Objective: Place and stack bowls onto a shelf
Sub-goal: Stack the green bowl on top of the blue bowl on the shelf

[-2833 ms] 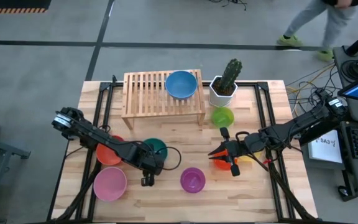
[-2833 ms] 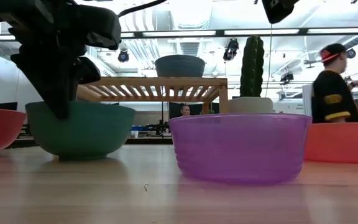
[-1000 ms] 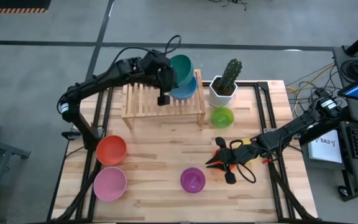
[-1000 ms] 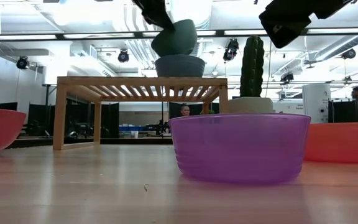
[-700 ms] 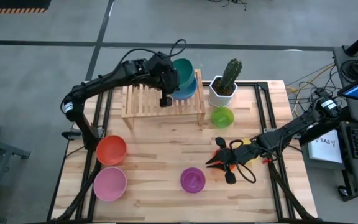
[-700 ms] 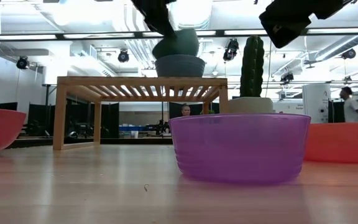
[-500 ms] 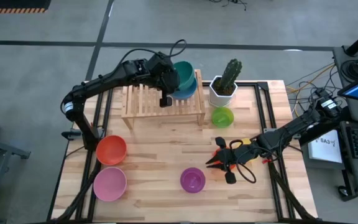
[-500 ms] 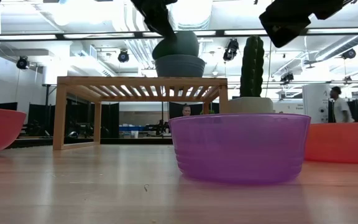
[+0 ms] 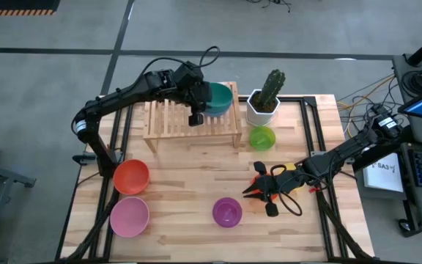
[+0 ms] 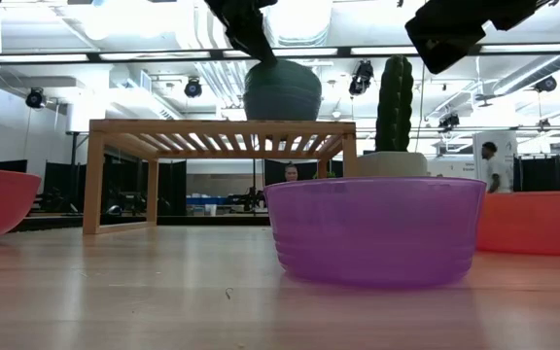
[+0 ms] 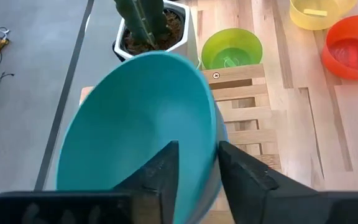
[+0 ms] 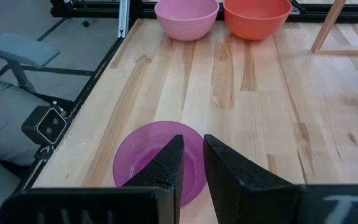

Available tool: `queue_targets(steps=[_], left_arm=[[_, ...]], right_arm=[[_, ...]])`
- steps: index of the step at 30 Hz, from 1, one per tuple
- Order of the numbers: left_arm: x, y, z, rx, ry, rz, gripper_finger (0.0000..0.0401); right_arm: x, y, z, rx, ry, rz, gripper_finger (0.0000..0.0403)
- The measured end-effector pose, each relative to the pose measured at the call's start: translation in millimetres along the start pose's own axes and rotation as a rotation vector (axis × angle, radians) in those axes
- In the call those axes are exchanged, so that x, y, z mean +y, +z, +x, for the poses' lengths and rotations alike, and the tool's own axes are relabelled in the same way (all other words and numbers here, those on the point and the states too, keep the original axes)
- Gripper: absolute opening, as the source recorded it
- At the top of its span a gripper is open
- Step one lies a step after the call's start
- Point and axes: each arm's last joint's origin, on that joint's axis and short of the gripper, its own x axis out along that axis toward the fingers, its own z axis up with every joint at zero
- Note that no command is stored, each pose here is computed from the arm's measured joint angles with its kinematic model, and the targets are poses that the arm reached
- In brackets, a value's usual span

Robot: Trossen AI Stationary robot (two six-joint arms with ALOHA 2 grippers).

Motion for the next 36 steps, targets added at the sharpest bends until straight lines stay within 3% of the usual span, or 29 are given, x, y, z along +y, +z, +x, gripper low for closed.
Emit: queue_targets(steps=[5,10,15,25,36], left_arm=[[-1.4,0.9,-5.2,-0.011,0.002,0.003,0.0136],[-2.5,2.1,-20.0,-0.044,0.013,0.008,0.0141],[-2.3,2.6,-25.1,-0.067,0.022,-0.013,0.0105],[-6.6,-9.2,4.3,-0.03,0.007,-0.042,0.002],[-7.6,-10.5,4.1,-0.028,0.005,-0.08,0.0001]], right_arm=[[0.0,0.0,0.0,0.0,0.0,0.0,0.0052],[0.0,0.0,0.0,0.0,0.0,-0.001,0.0052],[-0.1,0.1,0.0,0.0,-0.001,-0.005,0.0052],[-0.1,0.4,0.0,-0.001,-0.001,-0.01,0.0052],[-0.2,0.5,0.0,-0.002,-0.002,-0.007,0.0052]])
